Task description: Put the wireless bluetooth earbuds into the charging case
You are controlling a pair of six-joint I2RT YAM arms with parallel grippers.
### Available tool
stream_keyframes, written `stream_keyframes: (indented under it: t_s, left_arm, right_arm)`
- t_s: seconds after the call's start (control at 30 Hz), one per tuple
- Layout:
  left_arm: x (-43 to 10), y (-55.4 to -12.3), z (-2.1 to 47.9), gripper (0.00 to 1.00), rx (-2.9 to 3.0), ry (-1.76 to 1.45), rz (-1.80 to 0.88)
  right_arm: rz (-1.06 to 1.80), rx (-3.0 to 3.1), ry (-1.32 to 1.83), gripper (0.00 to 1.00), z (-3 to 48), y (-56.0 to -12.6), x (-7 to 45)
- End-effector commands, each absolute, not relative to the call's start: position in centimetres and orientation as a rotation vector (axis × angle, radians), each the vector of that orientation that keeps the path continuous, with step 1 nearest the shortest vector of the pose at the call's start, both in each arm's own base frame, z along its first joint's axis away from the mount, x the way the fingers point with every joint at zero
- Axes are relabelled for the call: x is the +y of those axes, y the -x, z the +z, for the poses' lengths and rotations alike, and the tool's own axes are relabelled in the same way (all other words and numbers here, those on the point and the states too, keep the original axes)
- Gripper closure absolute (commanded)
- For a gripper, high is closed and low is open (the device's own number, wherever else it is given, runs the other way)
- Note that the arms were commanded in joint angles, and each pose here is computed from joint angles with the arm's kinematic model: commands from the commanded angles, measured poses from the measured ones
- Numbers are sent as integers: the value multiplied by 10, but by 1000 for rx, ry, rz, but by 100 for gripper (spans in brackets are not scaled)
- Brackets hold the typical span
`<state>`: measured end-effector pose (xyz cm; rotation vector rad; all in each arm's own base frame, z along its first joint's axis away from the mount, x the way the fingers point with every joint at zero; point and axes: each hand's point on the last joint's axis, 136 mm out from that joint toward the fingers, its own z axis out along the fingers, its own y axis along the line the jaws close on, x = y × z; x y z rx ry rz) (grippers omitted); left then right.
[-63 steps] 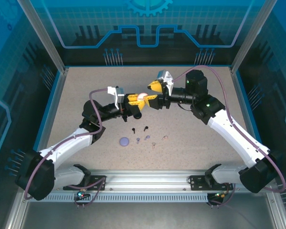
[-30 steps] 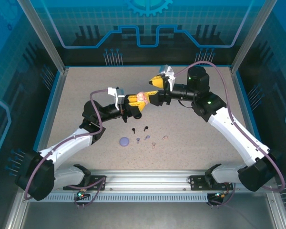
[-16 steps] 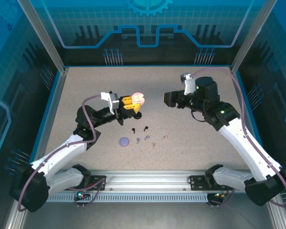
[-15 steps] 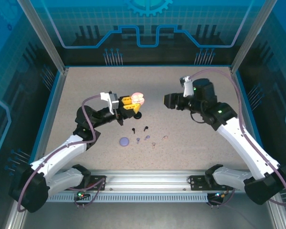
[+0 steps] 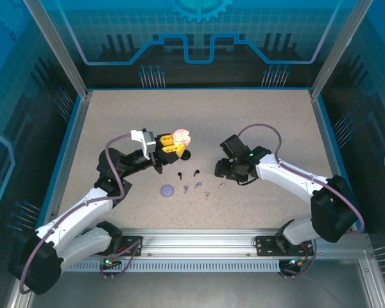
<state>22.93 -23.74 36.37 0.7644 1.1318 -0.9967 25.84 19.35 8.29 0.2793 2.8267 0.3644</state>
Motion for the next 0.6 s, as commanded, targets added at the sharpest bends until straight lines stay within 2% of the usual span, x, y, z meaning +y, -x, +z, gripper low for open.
stream_keyframes:
  t_s: [0.0, 0.2, 0.57]
  left_arm:
    - [-234, -222, 367, 100, 1105, -771, -958]
    - [-232, -219, 365, 100, 1103, -772, -956]
    - [-232, -219, 364, 100, 1104, -775, -962]
  right_arm:
    - [345, 2848, -384, 44, 67, -257, 200]
    - [266, 2894, -467, 50, 48, -252, 198]
    - [206, 2918, -499, 54, 34, -251, 201]
